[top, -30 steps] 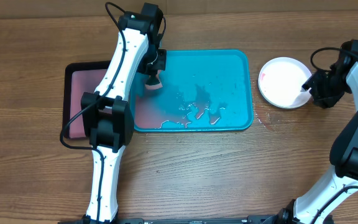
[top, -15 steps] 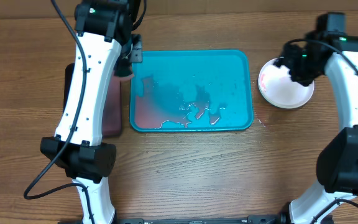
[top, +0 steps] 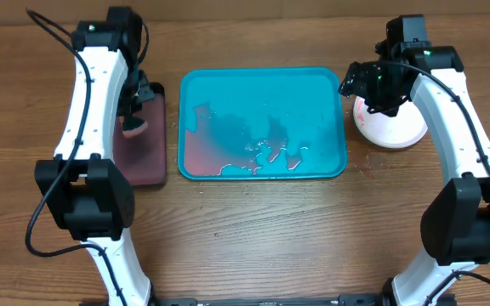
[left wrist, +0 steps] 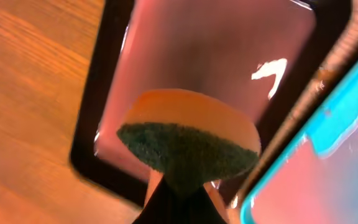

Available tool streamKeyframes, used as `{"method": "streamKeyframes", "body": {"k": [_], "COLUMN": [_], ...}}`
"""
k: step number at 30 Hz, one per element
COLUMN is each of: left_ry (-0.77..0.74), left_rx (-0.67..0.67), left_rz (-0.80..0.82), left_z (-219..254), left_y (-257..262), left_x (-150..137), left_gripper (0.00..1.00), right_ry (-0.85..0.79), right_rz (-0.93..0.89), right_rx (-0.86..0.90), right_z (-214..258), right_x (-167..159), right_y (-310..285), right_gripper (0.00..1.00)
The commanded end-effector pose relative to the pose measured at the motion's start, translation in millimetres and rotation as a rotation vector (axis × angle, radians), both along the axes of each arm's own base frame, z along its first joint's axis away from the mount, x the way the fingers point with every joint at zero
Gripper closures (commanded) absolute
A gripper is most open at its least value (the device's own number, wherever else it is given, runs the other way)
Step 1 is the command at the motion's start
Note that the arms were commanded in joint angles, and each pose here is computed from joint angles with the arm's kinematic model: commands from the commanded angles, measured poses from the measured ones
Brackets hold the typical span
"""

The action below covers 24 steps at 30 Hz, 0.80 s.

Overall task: Clean dirty plates on tray and stack at the side
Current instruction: 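Place the sponge on the dark rack left of the tray with left gripper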

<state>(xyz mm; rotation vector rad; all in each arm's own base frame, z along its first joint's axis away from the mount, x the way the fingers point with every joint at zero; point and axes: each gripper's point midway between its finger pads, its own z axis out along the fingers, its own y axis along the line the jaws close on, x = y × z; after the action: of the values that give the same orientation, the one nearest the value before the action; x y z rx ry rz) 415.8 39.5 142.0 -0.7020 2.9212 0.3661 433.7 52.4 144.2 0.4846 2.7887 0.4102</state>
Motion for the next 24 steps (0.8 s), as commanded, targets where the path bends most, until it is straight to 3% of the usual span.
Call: {"method": "streamKeyframes", "body": {"k": [1, 6, 11, 14, 19, 24], "left_ry": [0.024, 0.025, 0.027, 0.027, 0.019, -0.075], "left_rx": [0.006, 0.007, 0.01, 0.009, -0.037, -0.038], "left_rz": [0.045, 0.06, 0.055, 0.059, -0.022, -0.152], "left_z": [-27, -40, -40, -40, -32, 21], "left_y": [8, 14, 18, 19, 4, -27], "left_x": [-5, -5, -5, -5, -1, 10], "left_gripper": [0.96, 0.93, 0.51, 0.34, 0.32, 0.3], "right_ry": [-0.028, -0.022, -0.019, -0.019, -0.019, -0.014], "right_rz": [0.012, 0.015, 0.014, 0.014, 0.015, 0.02], "right_rx": [-0.016, -0.017, -0.017, -0.017, -0.017, -0.019], "right_z": [12, 11, 11, 11, 11, 17], "right_x": [1, -1, -1, -1, -1, -6], "right_y": [0, 0, 0, 0, 0, 0], "right_gripper": [0.18, 0.18, 0.18, 0.17, 0.18, 0.22]}}
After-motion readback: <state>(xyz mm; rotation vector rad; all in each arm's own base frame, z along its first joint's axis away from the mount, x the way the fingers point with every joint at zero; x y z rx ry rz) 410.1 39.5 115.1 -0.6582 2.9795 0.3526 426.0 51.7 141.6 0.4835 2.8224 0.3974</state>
